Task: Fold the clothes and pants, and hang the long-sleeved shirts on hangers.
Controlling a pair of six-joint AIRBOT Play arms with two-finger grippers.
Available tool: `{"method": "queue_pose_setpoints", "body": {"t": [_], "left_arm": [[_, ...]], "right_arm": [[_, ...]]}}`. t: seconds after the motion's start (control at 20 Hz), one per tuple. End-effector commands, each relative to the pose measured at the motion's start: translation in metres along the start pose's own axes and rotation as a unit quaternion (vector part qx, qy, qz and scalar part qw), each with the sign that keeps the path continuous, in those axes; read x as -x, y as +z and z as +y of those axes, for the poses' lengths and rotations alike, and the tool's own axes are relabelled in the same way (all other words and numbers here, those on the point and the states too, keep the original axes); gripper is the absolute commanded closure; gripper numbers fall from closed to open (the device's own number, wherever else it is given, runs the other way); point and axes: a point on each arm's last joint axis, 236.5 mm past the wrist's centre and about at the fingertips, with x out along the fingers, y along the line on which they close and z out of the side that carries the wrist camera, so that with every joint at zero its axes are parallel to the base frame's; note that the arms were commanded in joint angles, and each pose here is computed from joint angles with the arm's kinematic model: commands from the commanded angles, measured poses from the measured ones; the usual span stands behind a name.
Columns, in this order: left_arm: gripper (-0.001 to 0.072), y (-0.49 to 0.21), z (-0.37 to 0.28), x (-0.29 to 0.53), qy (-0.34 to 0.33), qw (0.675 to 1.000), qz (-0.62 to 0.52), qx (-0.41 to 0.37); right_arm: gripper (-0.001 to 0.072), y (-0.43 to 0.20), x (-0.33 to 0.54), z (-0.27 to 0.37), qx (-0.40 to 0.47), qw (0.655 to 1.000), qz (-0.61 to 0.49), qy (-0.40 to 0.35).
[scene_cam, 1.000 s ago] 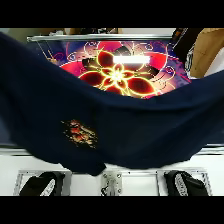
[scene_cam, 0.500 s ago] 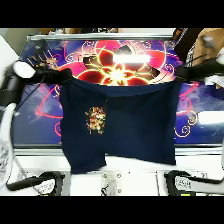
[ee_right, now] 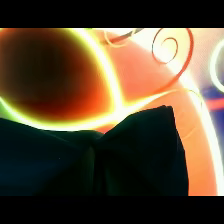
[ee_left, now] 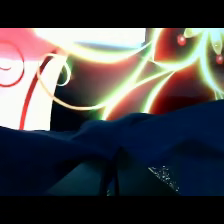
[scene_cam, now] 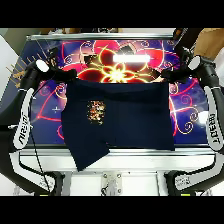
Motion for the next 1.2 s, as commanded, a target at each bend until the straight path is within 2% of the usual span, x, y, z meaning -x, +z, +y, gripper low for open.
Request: {"method": "queue_pose_setpoints", "body": {"t": [0.0, 0.2, 0.7, 0.95, 1.0, 1.05, 1.1, 1.15], "left_arm": [[0.0698, -0.008, 0.024, 0.018, 0.012, 1.000, 0.002, 0.013], [0.0698, -0.059, 0.037, 0.020, 0.022, 0.999, 0.037, -0.005], [0.0698, -0.155, 0.064, 0.000, 0.041, 0.993, 0.109, 0.029], [0.0697, -0.161, 0.065, -0.001, 0.041, 0.992, 0.117, 0.034], [0.0609, -0.163, 0.064, 0.001, 0.040, 0.991, 0.122, 0.034], [0.0336, -0.160, 0.062, 0.005, 0.039, 0.992, 0.116, 0.032], [0.0218, -0.152, 0.058, 0.014, 0.037, 0.994, 0.101, 0.026], [0.0220, -0.143, 0.054, 0.027, 0.036, 0.996, 0.081, 0.022]], "right_arm": [[0.0701, -0.006, 0.011, -0.014, 0.013, 0.999, -0.001, -0.031], [0.0701, -0.049, 0.015, -0.022, 0.013, 0.999, 0.031, -0.041], [0.0699, -0.188, -0.010, -0.048, -0.009, 0.990, 0.126, -0.063], [0.0677, -0.208, -0.015, -0.037, -0.024, 0.988, 0.148, -0.044], [0.0486, -0.205, -0.011, -0.034, -0.029, 0.989, 0.142, -0.038], [0.0211, -0.197, -0.004, -0.030, -0.032, 0.991, 0.129, -0.032], [0.0162, -0.188, 0.009, -0.028, -0.030, 0.992, 0.116, -0.030], [0.0164, -0.177, 0.026, -0.029, -0.031, 0.994, 0.101, -0.029]]}}
